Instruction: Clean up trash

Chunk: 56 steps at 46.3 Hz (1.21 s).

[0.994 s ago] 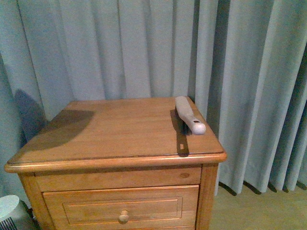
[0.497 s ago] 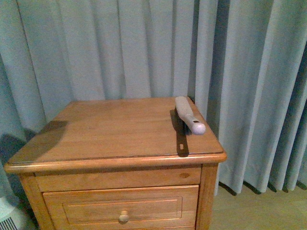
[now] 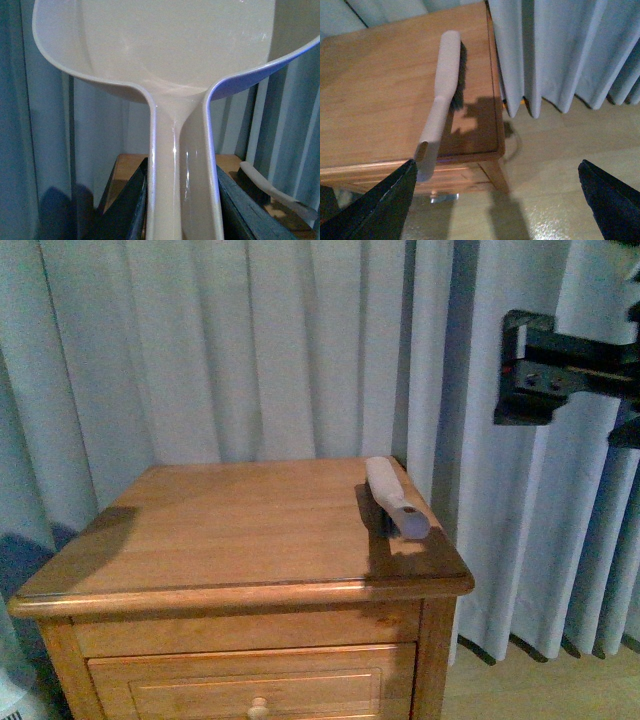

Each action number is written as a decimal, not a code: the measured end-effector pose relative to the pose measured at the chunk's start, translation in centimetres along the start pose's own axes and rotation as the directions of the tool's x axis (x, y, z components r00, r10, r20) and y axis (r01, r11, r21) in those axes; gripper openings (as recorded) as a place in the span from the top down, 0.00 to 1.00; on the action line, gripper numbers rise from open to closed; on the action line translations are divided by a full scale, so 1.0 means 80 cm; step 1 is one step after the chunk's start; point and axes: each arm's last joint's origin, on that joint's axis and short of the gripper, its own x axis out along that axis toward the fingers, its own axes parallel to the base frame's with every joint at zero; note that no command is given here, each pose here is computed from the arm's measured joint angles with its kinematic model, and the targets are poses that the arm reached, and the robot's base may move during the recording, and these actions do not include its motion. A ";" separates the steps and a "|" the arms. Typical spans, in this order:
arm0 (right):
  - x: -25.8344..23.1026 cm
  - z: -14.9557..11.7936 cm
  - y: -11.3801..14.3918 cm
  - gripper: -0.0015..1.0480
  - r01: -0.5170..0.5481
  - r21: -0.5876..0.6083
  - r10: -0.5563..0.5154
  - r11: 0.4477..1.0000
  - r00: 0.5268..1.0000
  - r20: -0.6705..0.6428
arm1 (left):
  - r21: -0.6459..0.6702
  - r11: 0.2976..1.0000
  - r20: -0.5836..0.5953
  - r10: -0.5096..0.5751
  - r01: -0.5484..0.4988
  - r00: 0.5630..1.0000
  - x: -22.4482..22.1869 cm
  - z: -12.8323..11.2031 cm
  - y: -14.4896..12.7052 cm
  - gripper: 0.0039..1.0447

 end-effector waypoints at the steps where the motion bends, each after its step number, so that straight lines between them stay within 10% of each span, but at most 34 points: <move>1: 0.007 0.002 0.004 0.07 0.006 0.011 -0.006 1.000 1.000 -0.016 | 0.000 1.000 0.000 0.000 0.000 1.000 0.000 0.000 0.000 0.73; 46: 0.194 -0.014 0.107 0.07 0.094 0.124 -0.052 0.988 0.950 -0.306 | -0.001 1.000 0.000 0.000 0.000 1.000 0.000 0.000 0.000 0.73; 56: 0.201 -0.020 0.107 0.35 0.101 0.115 -0.059 0.988 0.943 -0.328 | -0.001 1.000 0.000 0.000 0.000 1.000 0.000 0.000 0.000 0.73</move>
